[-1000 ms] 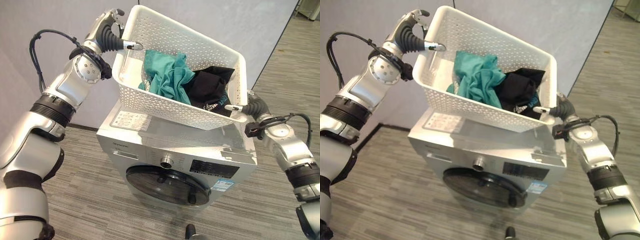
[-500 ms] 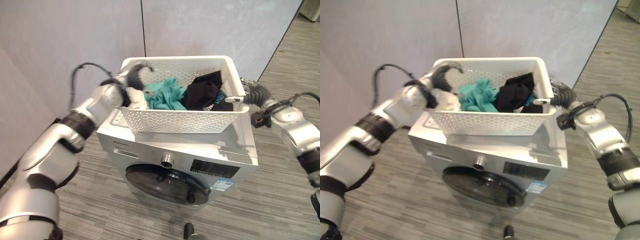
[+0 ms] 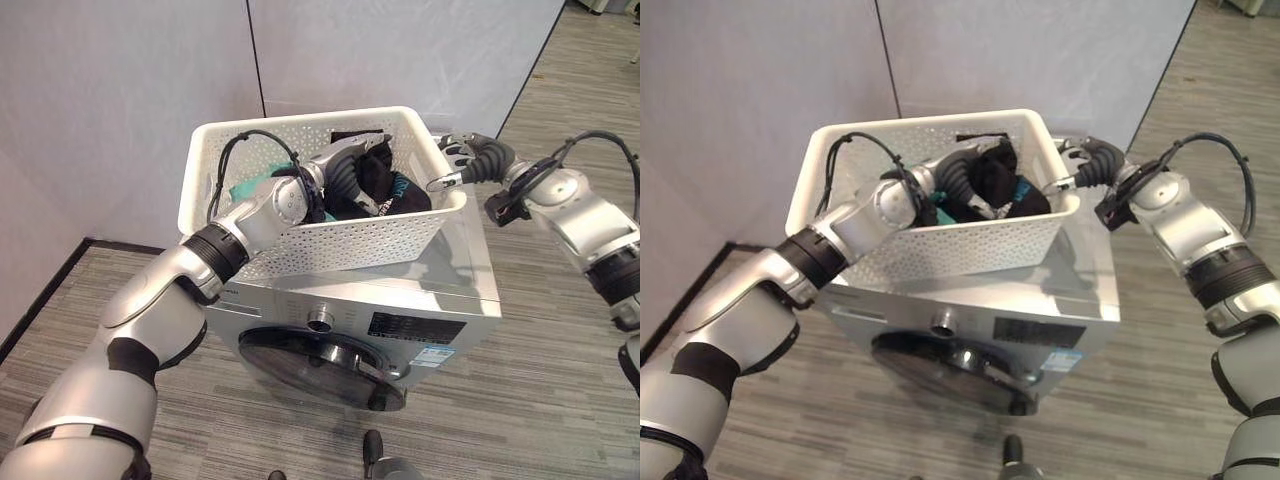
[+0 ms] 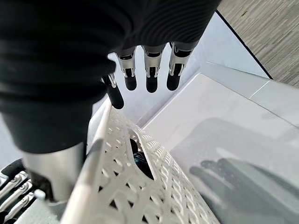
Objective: Grab the laundry basket,head to the washer,open it,put in the laundry and shut it.
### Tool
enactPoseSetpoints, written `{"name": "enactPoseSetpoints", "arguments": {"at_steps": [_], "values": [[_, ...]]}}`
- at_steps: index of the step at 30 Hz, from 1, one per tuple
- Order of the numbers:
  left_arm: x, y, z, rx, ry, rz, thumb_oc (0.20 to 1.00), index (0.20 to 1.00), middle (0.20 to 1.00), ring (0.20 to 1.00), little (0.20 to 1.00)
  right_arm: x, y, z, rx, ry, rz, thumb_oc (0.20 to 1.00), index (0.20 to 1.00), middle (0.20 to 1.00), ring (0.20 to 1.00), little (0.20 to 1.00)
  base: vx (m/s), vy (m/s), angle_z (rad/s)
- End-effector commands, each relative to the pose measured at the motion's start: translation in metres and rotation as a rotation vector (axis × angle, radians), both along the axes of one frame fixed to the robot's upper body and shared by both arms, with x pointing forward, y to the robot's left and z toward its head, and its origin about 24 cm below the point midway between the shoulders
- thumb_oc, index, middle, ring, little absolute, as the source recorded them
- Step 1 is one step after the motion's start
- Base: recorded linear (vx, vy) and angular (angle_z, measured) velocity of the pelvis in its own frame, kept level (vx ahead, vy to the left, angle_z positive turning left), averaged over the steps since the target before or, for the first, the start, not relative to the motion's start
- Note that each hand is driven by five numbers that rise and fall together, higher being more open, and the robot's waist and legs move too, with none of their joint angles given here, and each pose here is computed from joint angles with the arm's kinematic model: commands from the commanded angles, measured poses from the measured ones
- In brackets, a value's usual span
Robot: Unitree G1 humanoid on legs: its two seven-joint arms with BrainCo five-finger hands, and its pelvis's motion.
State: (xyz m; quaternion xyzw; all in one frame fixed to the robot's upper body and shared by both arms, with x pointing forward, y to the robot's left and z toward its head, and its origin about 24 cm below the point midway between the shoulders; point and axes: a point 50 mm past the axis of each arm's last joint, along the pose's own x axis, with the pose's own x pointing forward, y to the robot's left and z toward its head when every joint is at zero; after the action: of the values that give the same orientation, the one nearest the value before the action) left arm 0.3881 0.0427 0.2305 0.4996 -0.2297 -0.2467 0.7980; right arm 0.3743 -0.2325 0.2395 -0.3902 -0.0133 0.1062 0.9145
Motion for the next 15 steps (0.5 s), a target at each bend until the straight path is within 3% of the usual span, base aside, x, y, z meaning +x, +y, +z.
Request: {"name": "enactPoseSetpoints", "arguments": {"at_steps": [1,7,15], "values": [[0.004,0.005,0.002,-0.004,-0.052,0.025,1.000,1.000,1.000,1.000,1.000,-0.007,0.010,0.085,-0.047,-0.274,0.063,1.000,1.000,1.000,1.000,1.000,0.00,0.000,0.00],[0.004,0.010,0.009,-0.016,-0.077,0.026,1.000,1.000,1.000,1.000,1.000,-0.011,-0.003,0.093,-0.061,-0.295,0.033,1.000,1.000,1.000,1.000,1.000,0.00,0.002,0.04],[0.005,0.034,0.016,-0.051,-0.091,0.061,1.000,1.000,1.000,1.000,1.000,-0.053,-0.064,0.134,-0.131,-0.402,-0.142,1.000,1.000,1.000,1.000,1.000,0.00,0.007,0.07]]}}
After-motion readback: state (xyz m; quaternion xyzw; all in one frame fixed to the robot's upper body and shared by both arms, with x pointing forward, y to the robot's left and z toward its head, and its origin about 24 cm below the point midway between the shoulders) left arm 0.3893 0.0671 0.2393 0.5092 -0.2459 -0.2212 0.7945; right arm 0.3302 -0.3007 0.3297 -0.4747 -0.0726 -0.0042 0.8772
